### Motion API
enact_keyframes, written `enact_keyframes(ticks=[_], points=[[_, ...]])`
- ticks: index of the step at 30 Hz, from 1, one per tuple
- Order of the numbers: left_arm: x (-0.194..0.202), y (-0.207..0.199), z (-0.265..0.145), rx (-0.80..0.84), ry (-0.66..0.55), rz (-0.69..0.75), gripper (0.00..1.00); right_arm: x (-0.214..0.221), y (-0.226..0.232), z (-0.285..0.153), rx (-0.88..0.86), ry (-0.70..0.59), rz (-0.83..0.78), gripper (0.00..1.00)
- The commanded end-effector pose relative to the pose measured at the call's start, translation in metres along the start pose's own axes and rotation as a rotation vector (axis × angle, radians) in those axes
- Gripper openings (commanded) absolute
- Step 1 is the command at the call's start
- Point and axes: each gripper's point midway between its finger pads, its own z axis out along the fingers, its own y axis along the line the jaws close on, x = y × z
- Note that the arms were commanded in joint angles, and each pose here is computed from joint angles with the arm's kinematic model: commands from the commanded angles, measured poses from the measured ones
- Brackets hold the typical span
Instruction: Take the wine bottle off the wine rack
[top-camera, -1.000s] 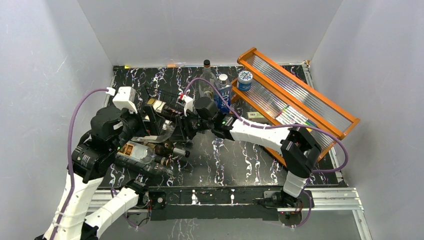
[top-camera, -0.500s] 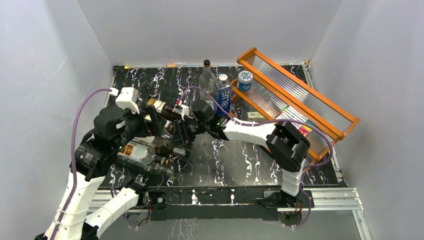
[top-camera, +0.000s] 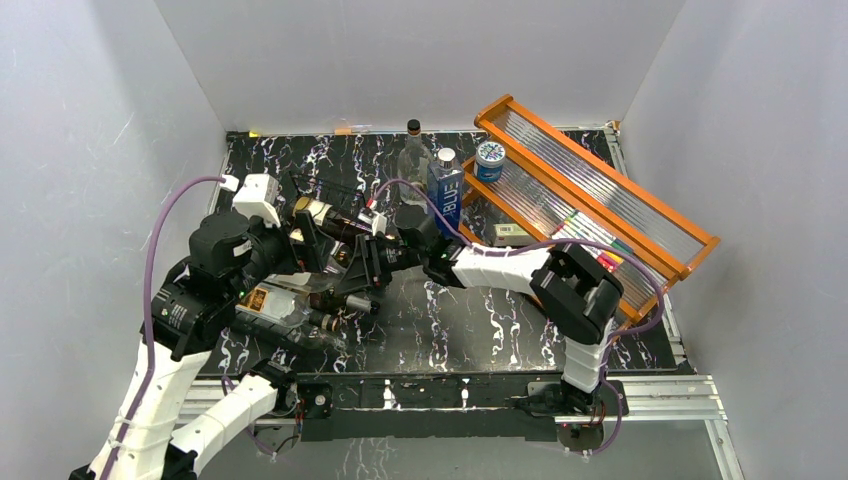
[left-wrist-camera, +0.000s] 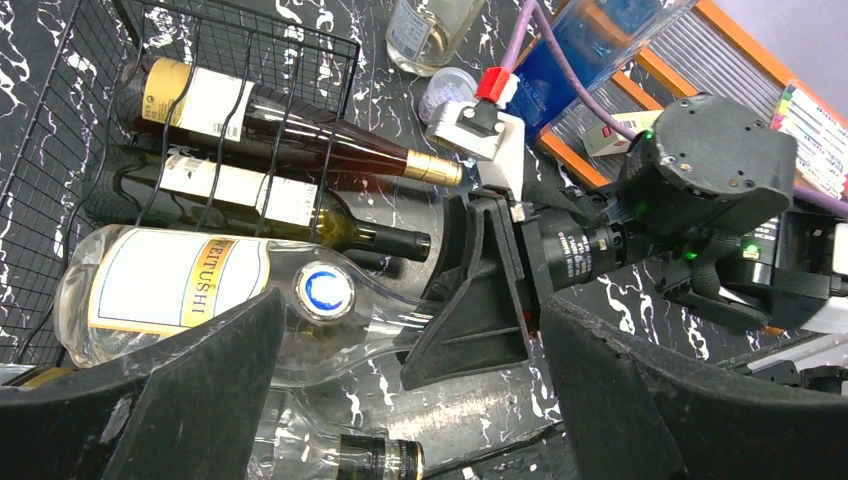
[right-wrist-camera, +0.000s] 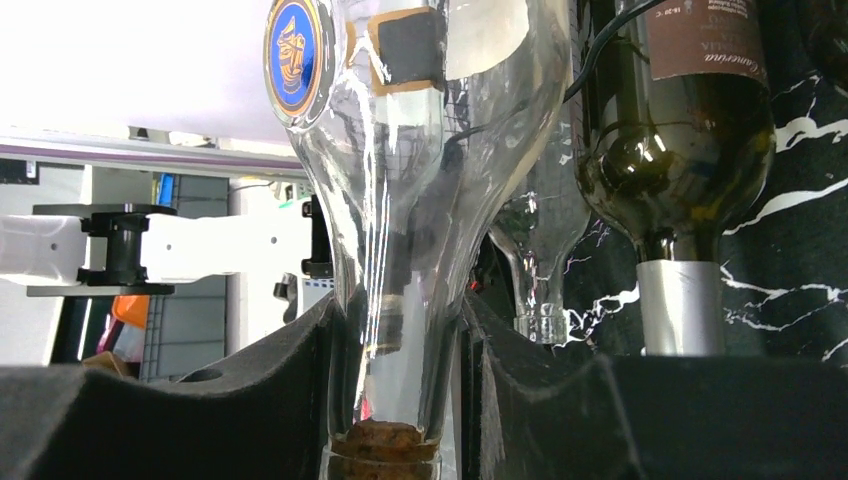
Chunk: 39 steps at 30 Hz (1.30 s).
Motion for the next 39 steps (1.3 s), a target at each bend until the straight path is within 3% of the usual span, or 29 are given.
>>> enact_keyframes(ticks=[1,6,39], points=[[-0.008,-0.006,-0.001,0.026,-0.023,-0.009,0.98,-0.032,0.105,-0.033,-0.240,-0.146,-0.193,0.00],[-0.009,-0.008,0.001,0.037,-0.023,-0.017,0.98,-0.036,0.113,-0.044,-0.252,-0.217,-0.153,0.00],[-0.010,-0.017,0.002,0.074,-0.022,-0.059,0.98,-0.031,0.163,-0.103,-0.282,-0.378,-0.203,0.00]])
